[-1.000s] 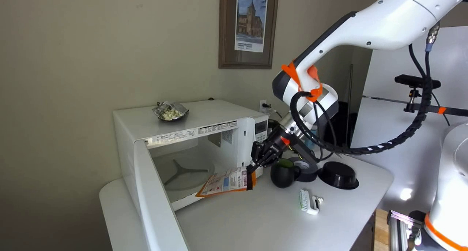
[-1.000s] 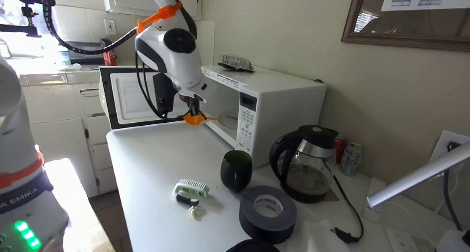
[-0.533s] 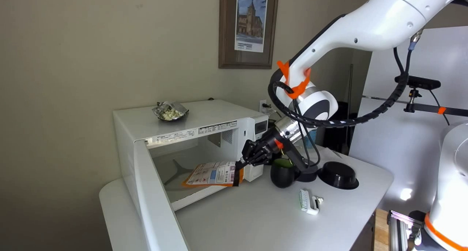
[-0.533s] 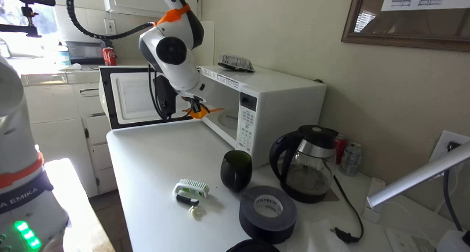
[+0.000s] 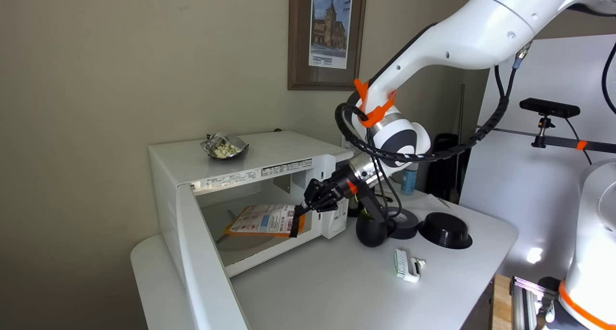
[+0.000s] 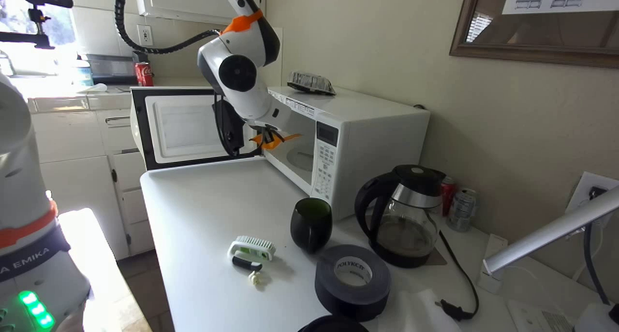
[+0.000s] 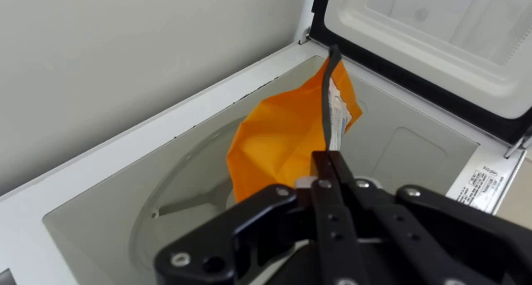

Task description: Remove the orange packet from on top of the microwave and put it inside the microwave

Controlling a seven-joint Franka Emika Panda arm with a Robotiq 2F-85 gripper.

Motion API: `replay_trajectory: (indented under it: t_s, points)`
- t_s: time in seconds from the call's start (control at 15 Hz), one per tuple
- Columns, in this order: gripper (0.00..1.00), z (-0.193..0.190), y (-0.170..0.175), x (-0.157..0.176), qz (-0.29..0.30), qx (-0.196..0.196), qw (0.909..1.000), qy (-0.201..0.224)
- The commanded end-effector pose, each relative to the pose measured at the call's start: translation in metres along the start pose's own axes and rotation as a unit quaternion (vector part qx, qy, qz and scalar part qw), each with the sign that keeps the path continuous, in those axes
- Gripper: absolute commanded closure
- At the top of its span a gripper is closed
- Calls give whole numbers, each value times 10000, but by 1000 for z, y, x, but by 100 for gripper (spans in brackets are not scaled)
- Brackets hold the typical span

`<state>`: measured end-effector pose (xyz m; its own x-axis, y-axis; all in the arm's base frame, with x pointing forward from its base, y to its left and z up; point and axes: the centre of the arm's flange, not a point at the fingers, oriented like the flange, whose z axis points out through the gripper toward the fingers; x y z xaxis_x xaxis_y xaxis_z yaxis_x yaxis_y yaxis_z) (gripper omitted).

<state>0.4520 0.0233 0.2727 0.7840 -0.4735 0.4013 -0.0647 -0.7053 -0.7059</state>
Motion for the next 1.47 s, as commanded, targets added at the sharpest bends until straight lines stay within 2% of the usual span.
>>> replay_trajectory:
  t_s: [0.0,0.4,0.87,0.93,1.4]
  points:
    - [99,20,6,14,-61,65,9997,230]
    - [99,47,10,40,-155,-3,9985,525]
    - [99,71,11,56,-220,-59,9971,732]
    - [80,73,11,56,-226,-70,9969,744]
    - [27,62,8,46,-290,-174,9974,640]
